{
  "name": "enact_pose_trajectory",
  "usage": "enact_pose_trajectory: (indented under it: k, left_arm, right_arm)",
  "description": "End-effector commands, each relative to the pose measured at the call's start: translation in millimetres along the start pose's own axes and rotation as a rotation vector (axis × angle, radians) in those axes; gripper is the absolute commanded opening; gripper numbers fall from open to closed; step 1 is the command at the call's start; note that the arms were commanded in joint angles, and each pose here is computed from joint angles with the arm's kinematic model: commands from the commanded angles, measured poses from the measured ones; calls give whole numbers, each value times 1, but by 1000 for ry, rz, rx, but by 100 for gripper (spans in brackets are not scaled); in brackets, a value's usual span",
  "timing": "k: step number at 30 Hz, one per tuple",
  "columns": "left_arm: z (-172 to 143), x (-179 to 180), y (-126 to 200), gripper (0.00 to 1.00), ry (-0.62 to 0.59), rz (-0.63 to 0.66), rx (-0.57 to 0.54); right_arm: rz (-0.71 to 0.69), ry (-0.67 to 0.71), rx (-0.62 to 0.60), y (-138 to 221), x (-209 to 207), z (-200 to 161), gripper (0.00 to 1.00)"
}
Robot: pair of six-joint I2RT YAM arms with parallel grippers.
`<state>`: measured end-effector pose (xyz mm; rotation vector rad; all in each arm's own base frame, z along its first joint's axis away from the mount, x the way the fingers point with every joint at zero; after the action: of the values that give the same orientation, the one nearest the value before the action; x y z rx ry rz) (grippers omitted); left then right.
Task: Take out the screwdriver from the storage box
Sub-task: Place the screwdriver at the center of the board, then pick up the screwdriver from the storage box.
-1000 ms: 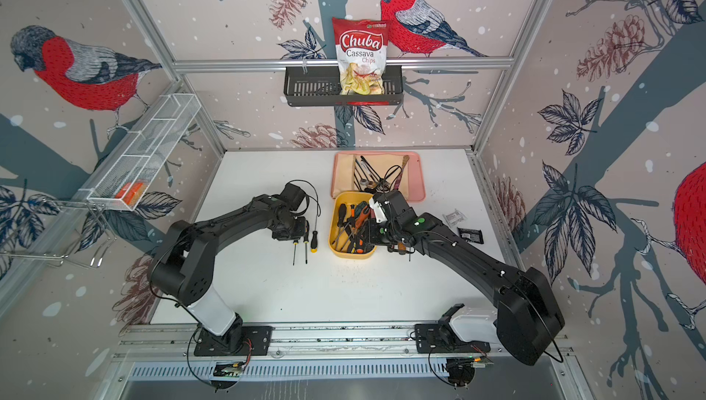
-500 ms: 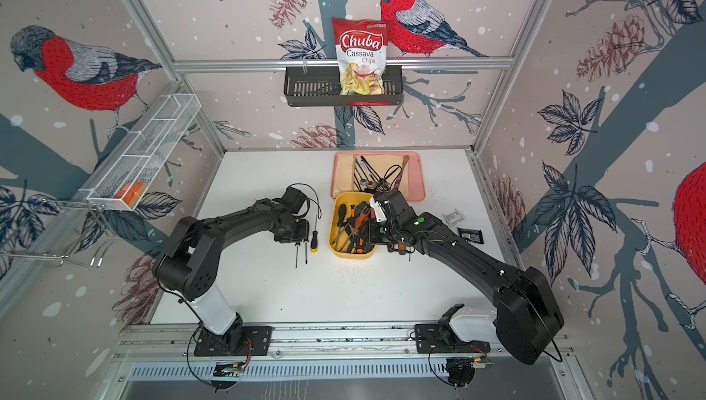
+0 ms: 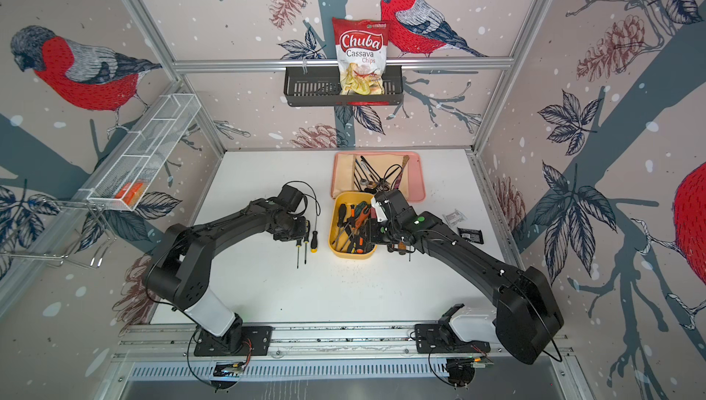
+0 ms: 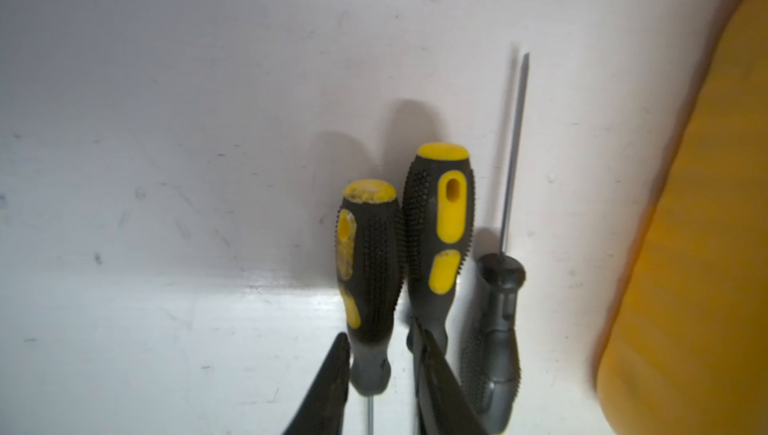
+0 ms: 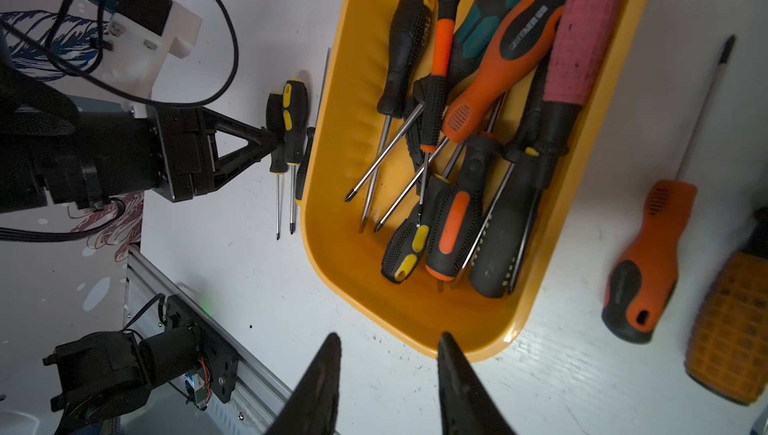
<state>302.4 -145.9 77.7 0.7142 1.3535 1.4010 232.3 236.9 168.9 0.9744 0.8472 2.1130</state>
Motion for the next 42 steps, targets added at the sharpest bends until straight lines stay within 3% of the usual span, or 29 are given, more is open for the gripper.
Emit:
enact_pose_trajectory:
  k: [1,12,21,30,42]
  left_arm:
    - [-1,-2,13,30,17,-24,-3]
    - [-10,-29,59,32,13,-247,-22]
    - [-34,-46,78,33,-4,-434,16]
    - [-44,-42,80,35,-4,-458,26]
    - [-46,-38,77,35,-12,-440,28]
  right_arm:
    - [-38,2,-1,-1,-4,5,39]
    - [-139,-7,36,-18,-13,27,38]
    - [-232,11,137,-57,-18,43,37]
    - [-294,34,215,-99,-26,49,36]
    - [-349,48,266,-126,-36,51,34]
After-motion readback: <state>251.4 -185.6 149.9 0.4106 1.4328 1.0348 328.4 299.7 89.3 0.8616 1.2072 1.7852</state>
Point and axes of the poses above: each gripper's point midway between its finger pads, its own y axis back along the fingers, its own x axis along the line the jaws close on, z = x × y, the point moved 3 cm from there along y, back along the fingers, and after that the axes turned 15 degrees about y, right-handed, at the moved point
